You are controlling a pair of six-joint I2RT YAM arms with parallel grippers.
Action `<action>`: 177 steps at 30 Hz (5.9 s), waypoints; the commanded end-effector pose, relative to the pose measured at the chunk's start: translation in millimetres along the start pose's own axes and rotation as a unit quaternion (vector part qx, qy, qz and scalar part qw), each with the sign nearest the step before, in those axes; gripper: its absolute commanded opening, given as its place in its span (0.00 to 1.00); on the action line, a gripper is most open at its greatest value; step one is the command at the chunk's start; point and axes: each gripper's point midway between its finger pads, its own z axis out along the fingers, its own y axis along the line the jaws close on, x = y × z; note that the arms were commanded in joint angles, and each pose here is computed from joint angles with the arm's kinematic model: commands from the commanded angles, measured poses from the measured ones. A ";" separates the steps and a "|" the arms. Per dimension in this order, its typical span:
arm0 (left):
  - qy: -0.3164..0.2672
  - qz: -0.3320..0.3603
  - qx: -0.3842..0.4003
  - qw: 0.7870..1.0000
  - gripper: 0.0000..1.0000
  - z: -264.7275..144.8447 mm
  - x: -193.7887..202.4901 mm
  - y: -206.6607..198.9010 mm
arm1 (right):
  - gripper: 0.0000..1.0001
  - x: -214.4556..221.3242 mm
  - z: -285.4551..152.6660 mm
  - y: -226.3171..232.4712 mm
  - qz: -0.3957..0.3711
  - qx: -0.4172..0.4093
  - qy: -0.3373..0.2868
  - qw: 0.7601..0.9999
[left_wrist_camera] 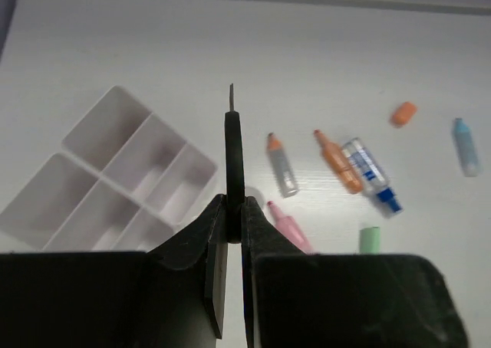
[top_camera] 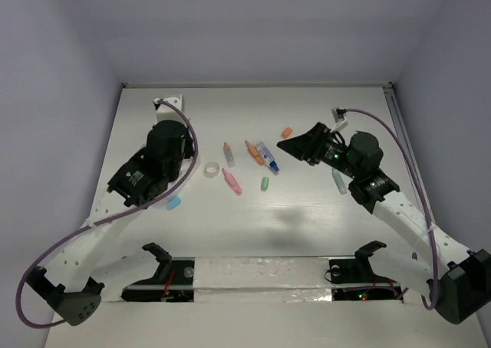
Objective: Sort the stationery into containers
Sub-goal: Place the scissors in the storage box, then pick up the stationery from the center of the board, then place the stationery in the storage box.
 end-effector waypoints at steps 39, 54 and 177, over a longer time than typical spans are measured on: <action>0.220 -0.040 -0.215 0.951 0.00 44.7 83.6 170.9 | 0.82 53.3 -18.8 -105.2 -0.092 0.128 0.062 0.986; 0.187 -0.048 -0.309 0.931 0.29 37.6 70.3 203.0 | 0.82 43.2 -11.9 -92.0 -0.098 0.120 0.064 0.986; -0.233 -0.070 0.262 0.934 0.91 -115.5 -98.6 -12.2 | 0.00 228.6 341.9 -9.3 -0.249 0.026 0.152 0.956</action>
